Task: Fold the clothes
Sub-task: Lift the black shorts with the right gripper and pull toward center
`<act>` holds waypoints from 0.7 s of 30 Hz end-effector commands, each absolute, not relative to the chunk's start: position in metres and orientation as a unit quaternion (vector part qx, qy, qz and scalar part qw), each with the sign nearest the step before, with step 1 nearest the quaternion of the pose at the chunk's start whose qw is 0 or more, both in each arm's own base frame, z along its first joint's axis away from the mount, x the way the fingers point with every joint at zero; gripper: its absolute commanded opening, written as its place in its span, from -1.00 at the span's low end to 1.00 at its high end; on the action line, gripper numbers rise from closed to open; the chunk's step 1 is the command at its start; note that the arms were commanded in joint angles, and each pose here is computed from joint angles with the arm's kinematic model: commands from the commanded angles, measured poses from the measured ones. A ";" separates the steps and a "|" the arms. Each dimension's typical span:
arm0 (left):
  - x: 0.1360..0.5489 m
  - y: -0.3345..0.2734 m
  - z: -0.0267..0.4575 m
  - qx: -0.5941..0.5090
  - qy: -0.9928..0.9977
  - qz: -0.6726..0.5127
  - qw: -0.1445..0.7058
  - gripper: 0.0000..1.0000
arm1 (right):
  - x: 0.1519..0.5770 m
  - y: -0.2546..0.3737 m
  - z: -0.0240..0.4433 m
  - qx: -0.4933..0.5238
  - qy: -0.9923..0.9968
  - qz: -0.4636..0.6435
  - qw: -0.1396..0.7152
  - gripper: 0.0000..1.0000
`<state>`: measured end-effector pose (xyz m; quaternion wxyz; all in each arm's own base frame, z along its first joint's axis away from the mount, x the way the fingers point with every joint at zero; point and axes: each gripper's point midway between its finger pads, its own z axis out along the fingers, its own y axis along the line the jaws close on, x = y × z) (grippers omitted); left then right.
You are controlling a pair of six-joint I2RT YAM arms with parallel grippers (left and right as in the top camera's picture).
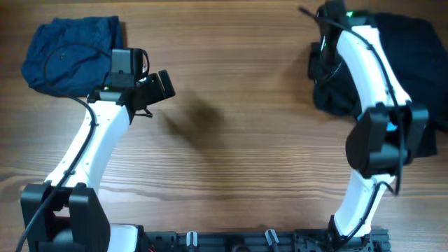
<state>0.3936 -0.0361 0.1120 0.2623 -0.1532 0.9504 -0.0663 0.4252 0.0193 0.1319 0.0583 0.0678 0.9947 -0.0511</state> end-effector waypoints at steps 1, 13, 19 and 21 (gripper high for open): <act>0.398 -0.031 0.115 -0.168 0.947 -0.080 0.263 1.00 | 0.424 0.086 0.238 -0.031 0.983 0.043 0.178 -0.91; 0.392 -0.040 0.136 -0.159 0.941 -0.125 0.272 1.00 | 0.352 0.189 0.362 -0.168 0.933 0.125 0.292 -0.91; 0.390 -0.042 0.165 -0.152 0.929 -0.138 0.307 1.00 | 0.325 0.216 0.375 -0.234 0.912 0.169 0.290 -0.91; 0.388 -0.047 0.172 -0.145 0.926 -0.156 0.310 1.00 | 0.315 0.227 0.375 -0.268 0.903 0.183 0.283 -0.91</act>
